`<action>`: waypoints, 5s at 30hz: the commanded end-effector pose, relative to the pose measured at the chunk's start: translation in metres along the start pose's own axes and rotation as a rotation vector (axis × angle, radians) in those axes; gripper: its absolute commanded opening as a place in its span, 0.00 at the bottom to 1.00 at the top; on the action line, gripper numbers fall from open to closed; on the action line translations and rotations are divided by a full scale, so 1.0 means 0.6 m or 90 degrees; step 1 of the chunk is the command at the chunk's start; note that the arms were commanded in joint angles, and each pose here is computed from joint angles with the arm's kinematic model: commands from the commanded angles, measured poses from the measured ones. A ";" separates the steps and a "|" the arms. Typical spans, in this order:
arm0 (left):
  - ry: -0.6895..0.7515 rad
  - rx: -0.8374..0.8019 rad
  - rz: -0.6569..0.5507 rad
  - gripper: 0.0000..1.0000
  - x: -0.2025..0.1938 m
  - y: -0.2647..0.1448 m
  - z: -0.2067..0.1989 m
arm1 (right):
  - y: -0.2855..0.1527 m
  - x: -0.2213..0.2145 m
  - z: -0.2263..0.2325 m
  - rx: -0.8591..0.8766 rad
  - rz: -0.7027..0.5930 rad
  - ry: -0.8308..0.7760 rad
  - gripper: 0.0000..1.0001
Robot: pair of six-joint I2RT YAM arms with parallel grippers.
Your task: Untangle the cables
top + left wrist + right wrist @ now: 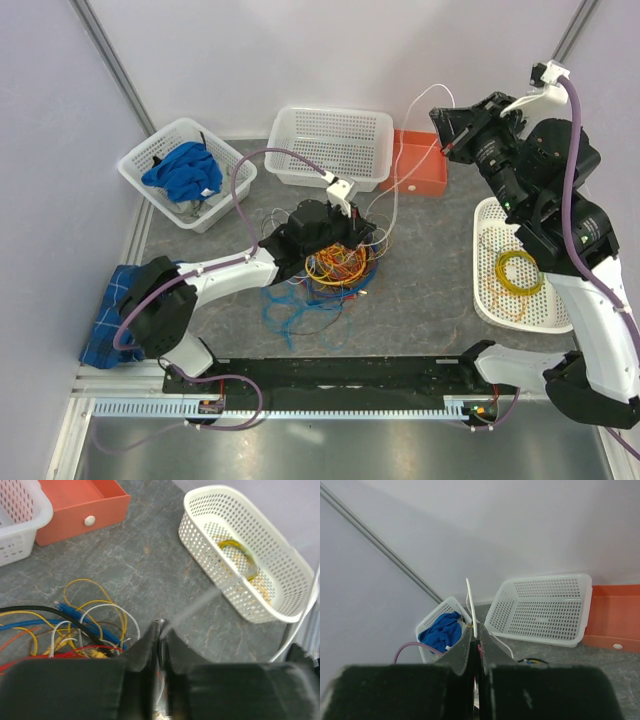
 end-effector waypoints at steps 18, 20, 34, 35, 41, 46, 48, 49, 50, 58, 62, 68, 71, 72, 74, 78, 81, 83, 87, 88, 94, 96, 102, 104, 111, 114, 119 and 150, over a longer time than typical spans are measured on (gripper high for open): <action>0.050 0.039 -0.247 0.02 0.450 -0.218 -0.131 | -0.049 -0.107 -0.114 -0.112 0.017 -0.021 0.00; 0.056 0.035 -0.254 0.02 0.464 -0.216 -0.136 | -0.039 -0.121 -0.120 -0.119 0.027 -0.026 0.00; 0.002 0.076 -0.138 0.02 0.409 -0.068 -0.043 | 0.111 -0.228 -0.127 -0.134 0.103 -0.032 0.00; -0.026 0.083 -0.135 0.02 0.408 -0.062 -0.028 | 0.126 -0.225 -0.120 -0.126 0.091 -0.032 0.00; -0.151 0.128 -0.106 0.02 0.385 -0.017 0.127 | 0.225 -0.295 -0.144 -0.130 0.082 -0.033 0.00; -0.168 0.142 -0.145 0.02 0.395 0.009 0.233 | 0.306 -0.341 -0.190 -0.149 0.082 -0.031 0.00; -0.194 0.145 -0.134 0.02 0.381 0.033 0.287 | 0.340 -0.332 -0.196 -0.137 0.080 -0.023 0.00; -0.186 0.132 -0.158 0.02 0.407 0.034 0.293 | 0.363 -0.353 -0.218 -0.153 0.094 -0.026 0.00; -0.190 0.116 -0.154 0.02 0.408 0.041 0.302 | 0.381 -0.343 -0.211 -0.142 0.082 -0.024 0.00; -0.218 0.067 -0.168 0.09 0.373 0.105 0.431 | 0.492 -0.414 -0.252 -0.138 0.120 -0.044 0.00; -0.201 0.042 -0.202 0.29 0.372 0.120 0.457 | 0.527 -0.414 -0.263 -0.124 0.115 -0.031 0.08; -0.168 0.009 -0.216 1.00 0.395 0.104 0.445 | 0.545 -0.405 -0.251 -0.090 0.128 -0.033 0.80; -0.142 0.017 -0.247 1.00 0.437 0.068 0.406 | 0.526 -0.384 -0.236 -0.089 0.116 -0.033 0.84; -0.149 0.032 -0.238 1.00 0.426 0.065 0.406 | 0.513 -0.358 -0.219 -0.082 0.098 -0.032 0.84; -0.132 0.054 -0.258 1.00 0.445 0.044 0.384 | 0.489 -0.370 -0.215 -0.088 0.111 -0.040 0.84; -0.159 0.117 -0.274 1.00 0.448 -0.035 0.308 | 0.414 -0.379 -0.181 -0.066 0.135 -0.049 0.81; -0.185 0.181 -0.225 1.00 0.365 -0.050 0.267 | 0.345 -0.443 -0.172 -0.052 0.181 -0.064 0.78; -0.128 0.244 -0.213 1.00 0.334 -0.068 0.187 | 0.296 -0.504 -0.176 -0.065 0.221 -0.087 0.78; -0.032 0.376 -0.151 1.00 0.256 -0.077 0.101 | 0.214 -0.533 -0.167 -0.051 0.250 -0.036 0.77; -0.109 0.379 -0.144 1.00 0.244 -0.080 0.096 | 0.189 -0.555 -0.174 -0.054 0.262 -0.037 0.77; -0.253 0.465 -0.070 1.00 0.155 -0.103 0.117 | 0.107 -0.562 -0.170 -0.063 0.254 -0.037 0.77; -0.287 0.506 -0.066 1.00 0.118 -0.120 0.129 | 0.087 -0.551 -0.176 -0.072 0.244 -0.028 0.77; -0.379 0.595 -0.069 1.00 0.051 -0.173 0.175 | 0.011 -0.523 -0.200 -0.069 0.238 -0.025 0.77; -0.418 0.609 -0.025 1.00 0.015 -0.187 0.190 | -0.013 -0.509 -0.207 -0.069 0.233 -0.015 0.77; -0.403 0.664 0.060 1.00 -0.063 -0.220 0.206 | -0.073 -0.508 -0.248 -0.079 0.244 -0.031 0.77; -0.420 0.679 0.049 1.00 -0.080 -0.222 0.227 | -0.079 -0.515 -0.259 -0.088 0.253 -0.043 0.77; -0.474 0.681 0.057 0.70 -0.101 -0.202 0.283 | -0.088 -0.523 -0.268 -0.090 0.262 -0.041 0.77; -0.167 0.074 -0.053 0.02 0.324 -0.268 -0.042 | -0.094 -0.440 -0.177 0.143 0.223 -0.052 0.76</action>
Point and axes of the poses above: each gripper's point midway between its finger pads, its own y axis out along the fingers, its own z axis along the line the jaws close on, x = y × z, the point moved 8 cm from there along -y, back along the fingers, and after that the axes turned 3 degrees about y, right-handed, at the moved point
